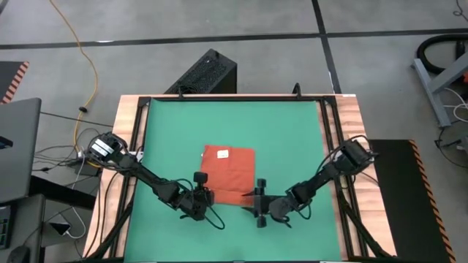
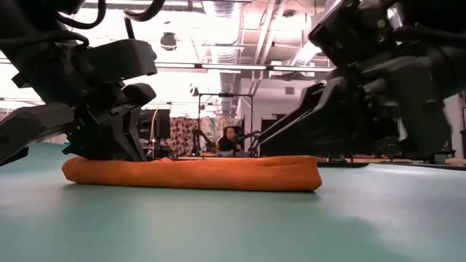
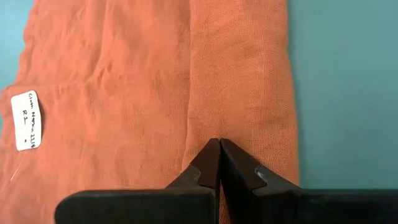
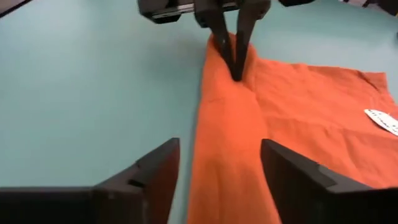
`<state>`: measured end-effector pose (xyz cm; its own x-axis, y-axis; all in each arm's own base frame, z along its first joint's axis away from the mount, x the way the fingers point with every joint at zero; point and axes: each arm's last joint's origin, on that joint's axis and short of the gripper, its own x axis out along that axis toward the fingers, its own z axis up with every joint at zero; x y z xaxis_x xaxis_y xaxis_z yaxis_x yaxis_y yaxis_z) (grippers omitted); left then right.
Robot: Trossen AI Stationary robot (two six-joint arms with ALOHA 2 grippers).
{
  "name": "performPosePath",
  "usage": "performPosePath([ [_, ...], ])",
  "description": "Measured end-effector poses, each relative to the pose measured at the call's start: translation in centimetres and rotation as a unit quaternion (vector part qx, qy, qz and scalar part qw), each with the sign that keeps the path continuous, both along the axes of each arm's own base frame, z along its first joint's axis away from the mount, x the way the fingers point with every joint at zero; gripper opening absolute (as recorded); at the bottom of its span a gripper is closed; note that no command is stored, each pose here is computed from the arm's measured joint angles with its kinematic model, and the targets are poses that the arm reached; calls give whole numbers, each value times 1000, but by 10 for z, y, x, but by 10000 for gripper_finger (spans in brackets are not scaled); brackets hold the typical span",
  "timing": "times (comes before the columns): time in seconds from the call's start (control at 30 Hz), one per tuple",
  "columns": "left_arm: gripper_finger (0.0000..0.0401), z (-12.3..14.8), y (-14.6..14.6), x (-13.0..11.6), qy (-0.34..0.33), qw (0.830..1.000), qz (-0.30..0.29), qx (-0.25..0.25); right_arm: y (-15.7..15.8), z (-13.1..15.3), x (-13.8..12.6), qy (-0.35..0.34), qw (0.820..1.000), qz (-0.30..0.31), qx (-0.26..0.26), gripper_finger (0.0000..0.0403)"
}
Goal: Roll towel into tight, uniform cylinder
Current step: Roll the orange table napkin
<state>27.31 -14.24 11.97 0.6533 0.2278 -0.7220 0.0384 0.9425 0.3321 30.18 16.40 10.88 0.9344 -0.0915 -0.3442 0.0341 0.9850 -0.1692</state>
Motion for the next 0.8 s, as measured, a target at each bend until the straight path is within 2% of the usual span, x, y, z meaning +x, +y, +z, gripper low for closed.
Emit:
performPosePath([
  [0.13,0,0,0,0,0,1000,1,-1,0,-8,1,7,1000,-4,0,274],
  [0.33,0,0,1,1,1,1000,0,3,-3,-29,3,30,999,-9,-5,276],
  [0.47,0,0,1,0,3,1000,-1,4,-10,-43,6,46,998,-42,25,276],
  [0.57,0,-1,1,0,7,1000,-2,4,-14,-54,4,75,995,-54,28,276],
  [0.7,0,-1,2,-2,16,1000,-6,12,-17,-59,2,101,991,-77,34,261],
  [0.8,0,-2,2,-2,20,1000,-8,14,-18,-61,1,106,990,-90,35,236],
])
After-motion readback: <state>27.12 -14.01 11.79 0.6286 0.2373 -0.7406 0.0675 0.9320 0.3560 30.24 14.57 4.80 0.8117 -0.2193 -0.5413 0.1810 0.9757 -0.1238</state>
